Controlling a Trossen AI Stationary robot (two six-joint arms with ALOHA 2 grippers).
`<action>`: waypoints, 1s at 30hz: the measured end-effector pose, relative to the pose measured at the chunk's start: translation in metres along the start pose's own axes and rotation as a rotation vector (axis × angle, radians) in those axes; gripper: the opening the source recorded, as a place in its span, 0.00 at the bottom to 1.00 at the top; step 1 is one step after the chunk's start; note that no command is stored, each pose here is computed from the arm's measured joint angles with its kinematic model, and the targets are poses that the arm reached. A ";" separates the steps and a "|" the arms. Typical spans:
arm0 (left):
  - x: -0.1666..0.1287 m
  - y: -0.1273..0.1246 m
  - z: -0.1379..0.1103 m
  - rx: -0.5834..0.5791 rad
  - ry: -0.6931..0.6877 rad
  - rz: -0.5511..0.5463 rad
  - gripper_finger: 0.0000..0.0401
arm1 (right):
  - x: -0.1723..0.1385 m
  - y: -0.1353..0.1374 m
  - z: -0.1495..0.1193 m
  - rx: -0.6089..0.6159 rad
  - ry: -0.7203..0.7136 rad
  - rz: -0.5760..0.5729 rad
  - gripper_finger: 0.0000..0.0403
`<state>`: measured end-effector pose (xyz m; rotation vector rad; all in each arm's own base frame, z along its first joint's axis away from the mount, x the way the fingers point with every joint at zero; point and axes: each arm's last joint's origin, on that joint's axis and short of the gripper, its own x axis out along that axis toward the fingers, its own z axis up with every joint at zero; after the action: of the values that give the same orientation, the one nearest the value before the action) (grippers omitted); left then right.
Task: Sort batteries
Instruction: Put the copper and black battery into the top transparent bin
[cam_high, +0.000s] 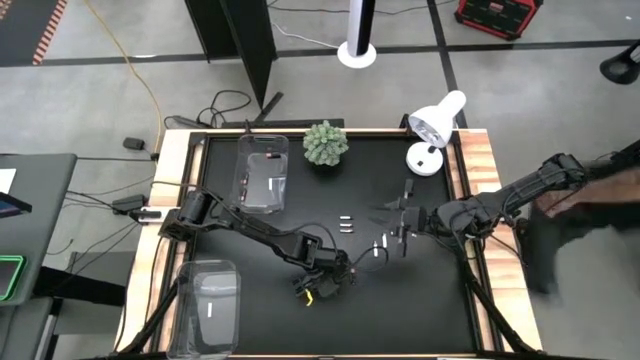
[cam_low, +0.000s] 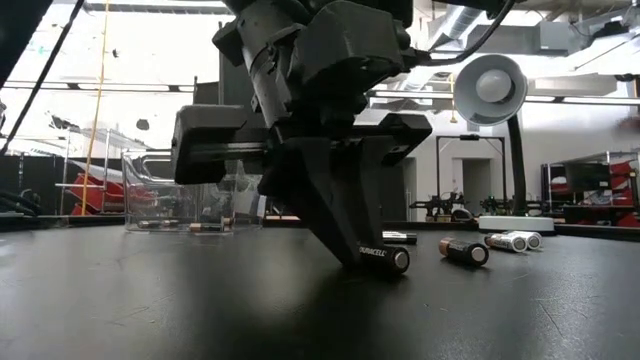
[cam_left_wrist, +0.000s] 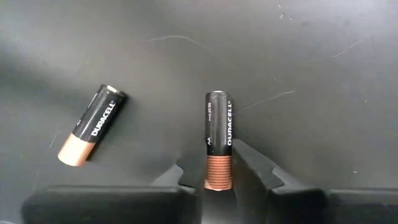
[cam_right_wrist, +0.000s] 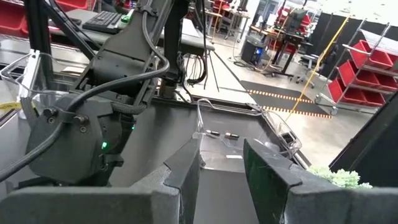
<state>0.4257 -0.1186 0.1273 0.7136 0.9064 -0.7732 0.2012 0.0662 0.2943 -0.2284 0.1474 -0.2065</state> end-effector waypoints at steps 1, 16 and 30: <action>0.000 -0.001 -0.001 -0.015 0.007 -0.005 0.10 | 0.000 0.000 0.000 0.000 -0.001 0.000 0.36; -0.010 0.003 0.003 -0.118 0.094 -0.028 0.09 | 0.000 0.000 0.000 0.001 -0.003 0.005 0.36; -0.056 0.011 0.002 -0.158 0.226 -0.013 0.09 | 0.000 0.001 -0.001 -0.004 0.005 0.007 0.36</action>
<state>0.4129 -0.0993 0.1794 0.6645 1.1647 -0.6326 0.2012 0.0666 0.2934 -0.2318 0.1531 -0.1999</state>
